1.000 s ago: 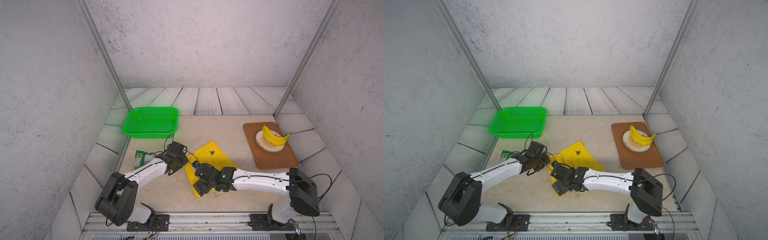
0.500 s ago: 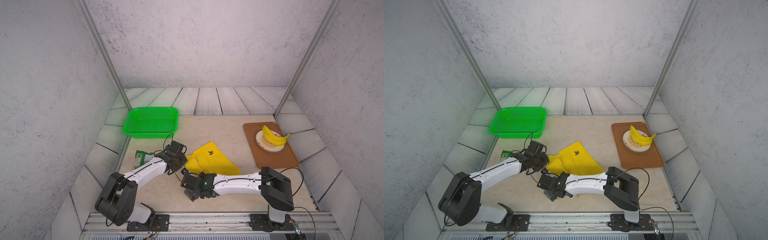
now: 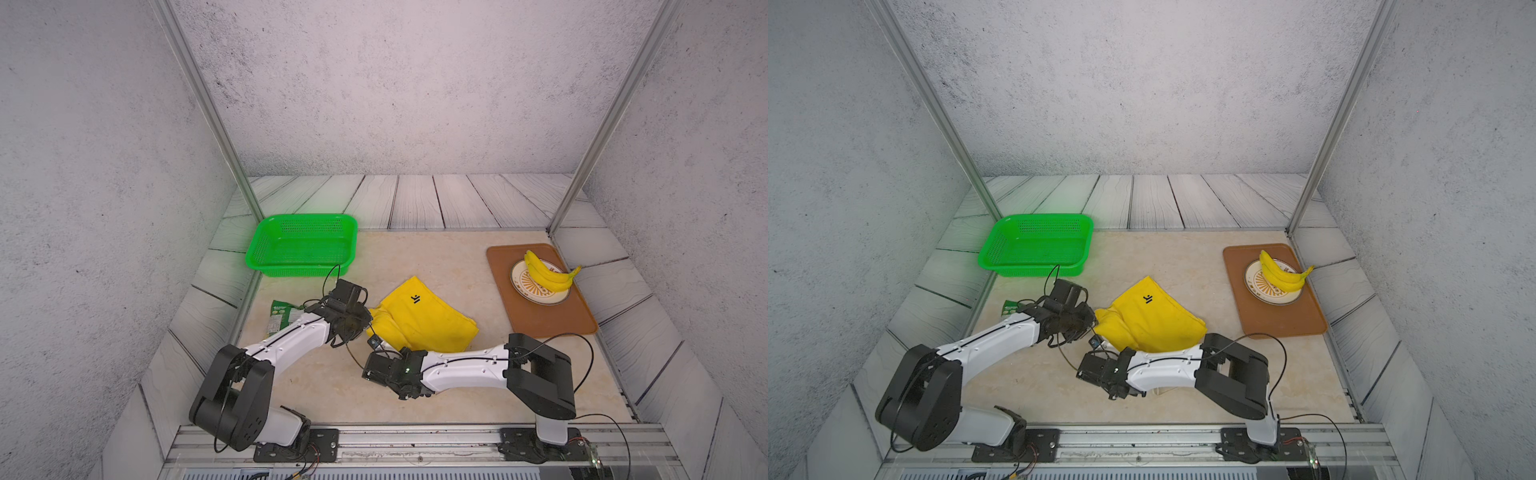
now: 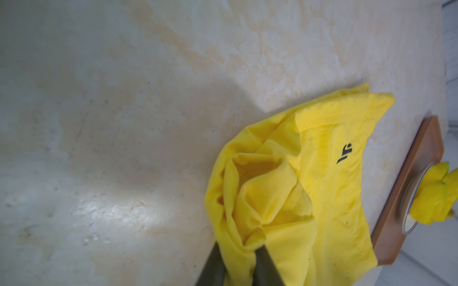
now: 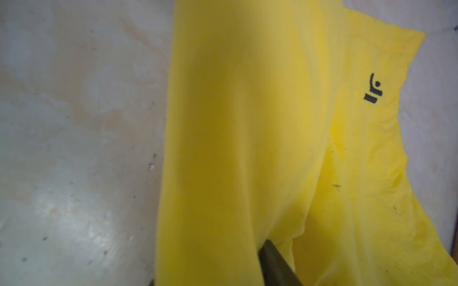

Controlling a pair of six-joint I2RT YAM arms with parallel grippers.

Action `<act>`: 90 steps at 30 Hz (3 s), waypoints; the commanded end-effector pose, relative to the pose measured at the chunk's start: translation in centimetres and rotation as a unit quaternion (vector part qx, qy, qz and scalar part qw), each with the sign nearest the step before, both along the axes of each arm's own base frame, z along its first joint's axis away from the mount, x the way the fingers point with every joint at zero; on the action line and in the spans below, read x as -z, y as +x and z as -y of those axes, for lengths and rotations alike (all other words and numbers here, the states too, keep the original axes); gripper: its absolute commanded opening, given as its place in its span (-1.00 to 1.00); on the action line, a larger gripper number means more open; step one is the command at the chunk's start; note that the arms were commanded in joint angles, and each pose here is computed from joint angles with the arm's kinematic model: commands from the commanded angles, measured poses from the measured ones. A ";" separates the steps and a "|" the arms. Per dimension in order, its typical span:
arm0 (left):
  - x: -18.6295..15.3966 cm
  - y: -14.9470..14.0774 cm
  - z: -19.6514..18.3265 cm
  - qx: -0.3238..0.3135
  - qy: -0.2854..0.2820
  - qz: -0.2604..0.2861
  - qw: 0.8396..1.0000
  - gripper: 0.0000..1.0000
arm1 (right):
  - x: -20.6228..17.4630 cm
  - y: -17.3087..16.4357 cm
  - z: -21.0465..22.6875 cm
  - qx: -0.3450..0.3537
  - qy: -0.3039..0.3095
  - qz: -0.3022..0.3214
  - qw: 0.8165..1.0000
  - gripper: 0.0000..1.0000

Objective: Roll up the shorts
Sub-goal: Roll the shorts at the center of the board.

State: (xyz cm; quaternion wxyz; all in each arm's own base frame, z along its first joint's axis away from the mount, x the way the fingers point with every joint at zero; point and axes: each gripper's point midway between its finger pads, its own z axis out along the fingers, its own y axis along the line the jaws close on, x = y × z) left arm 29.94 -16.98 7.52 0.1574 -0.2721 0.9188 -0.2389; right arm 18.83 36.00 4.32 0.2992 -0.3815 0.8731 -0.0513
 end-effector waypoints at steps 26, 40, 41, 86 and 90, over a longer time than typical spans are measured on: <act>-4.7 1.4 1.0 0.066 -0.098 0.212 0.970 0.52 | -1.9 2.9 -0.9 0.051 0.465 -0.389 0.794 -0.27; 1.2 5.5 2.9 0.065 -0.083 0.157 0.982 0.52 | 0.3 4.2 1.4 0.086 0.473 -0.401 0.780 -0.15; 1.7 5.6 2.9 0.065 -0.078 0.149 0.984 0.51 | 0.4 4.2 1.6 0.086 0.471 -0.401 0.781 -0.13; 6.2 2.4 6.9 0.178 0.016 0.000 0.984 0.26 | -0.3 4.5 2.8 0.020 -0.011 -0.068 0.997 0.86; 6.0 2.4 6.9 0.178 0.011 0.000 0.984 0.28 | 2.9 3.6 4.2 0.039 -0.039 -0.093 0.994 0.74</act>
